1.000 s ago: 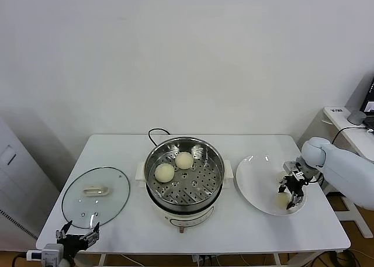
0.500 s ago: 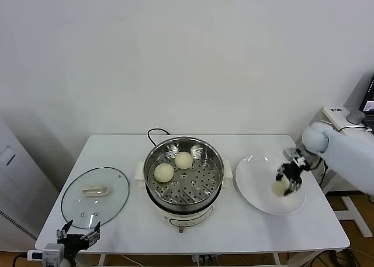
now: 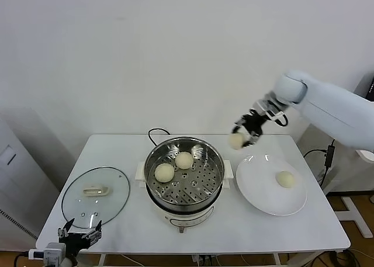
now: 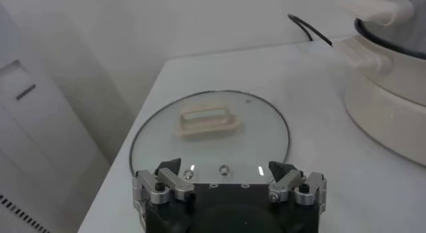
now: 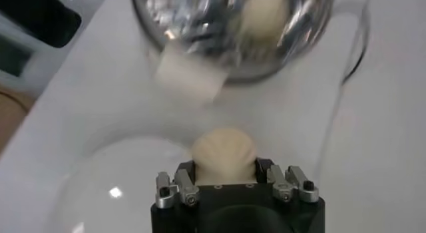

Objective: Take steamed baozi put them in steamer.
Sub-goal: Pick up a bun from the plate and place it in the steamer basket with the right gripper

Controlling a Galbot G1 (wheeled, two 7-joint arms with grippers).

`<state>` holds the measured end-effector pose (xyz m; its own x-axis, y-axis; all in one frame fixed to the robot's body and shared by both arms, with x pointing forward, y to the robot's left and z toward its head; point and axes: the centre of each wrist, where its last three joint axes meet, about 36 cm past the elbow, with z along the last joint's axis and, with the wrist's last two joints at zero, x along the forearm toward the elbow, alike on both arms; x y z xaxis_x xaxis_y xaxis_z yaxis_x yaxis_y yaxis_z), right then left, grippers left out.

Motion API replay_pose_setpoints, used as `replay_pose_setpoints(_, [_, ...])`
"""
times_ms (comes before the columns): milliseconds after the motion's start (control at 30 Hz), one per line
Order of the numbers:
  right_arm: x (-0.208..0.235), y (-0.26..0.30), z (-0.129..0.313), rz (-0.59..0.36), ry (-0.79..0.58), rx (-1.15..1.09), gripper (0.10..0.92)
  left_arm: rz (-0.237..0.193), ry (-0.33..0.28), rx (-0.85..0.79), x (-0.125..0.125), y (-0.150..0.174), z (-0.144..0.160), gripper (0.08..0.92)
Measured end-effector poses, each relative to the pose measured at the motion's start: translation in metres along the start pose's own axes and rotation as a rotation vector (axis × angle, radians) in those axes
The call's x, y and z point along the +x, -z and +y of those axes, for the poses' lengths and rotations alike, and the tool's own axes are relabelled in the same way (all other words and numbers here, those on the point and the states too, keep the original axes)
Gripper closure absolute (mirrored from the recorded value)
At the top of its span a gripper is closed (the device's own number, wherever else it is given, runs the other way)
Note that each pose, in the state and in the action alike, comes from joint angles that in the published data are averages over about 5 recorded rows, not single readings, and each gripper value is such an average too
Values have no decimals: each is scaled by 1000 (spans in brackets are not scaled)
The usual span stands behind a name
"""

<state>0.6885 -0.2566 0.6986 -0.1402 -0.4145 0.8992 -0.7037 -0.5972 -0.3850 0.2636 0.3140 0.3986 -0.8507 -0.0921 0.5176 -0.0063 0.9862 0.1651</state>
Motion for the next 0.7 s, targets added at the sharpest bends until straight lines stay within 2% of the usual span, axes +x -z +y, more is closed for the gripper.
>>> replay_pose_setpoints(300, [-32,83,-38,-108,40,330,479,-2,1,-4,-1,1,1,177])
replay_pose_setpoints(700, [-81,155,-37,-179,176,674,479,1,3,-6,-1,0,1,177])
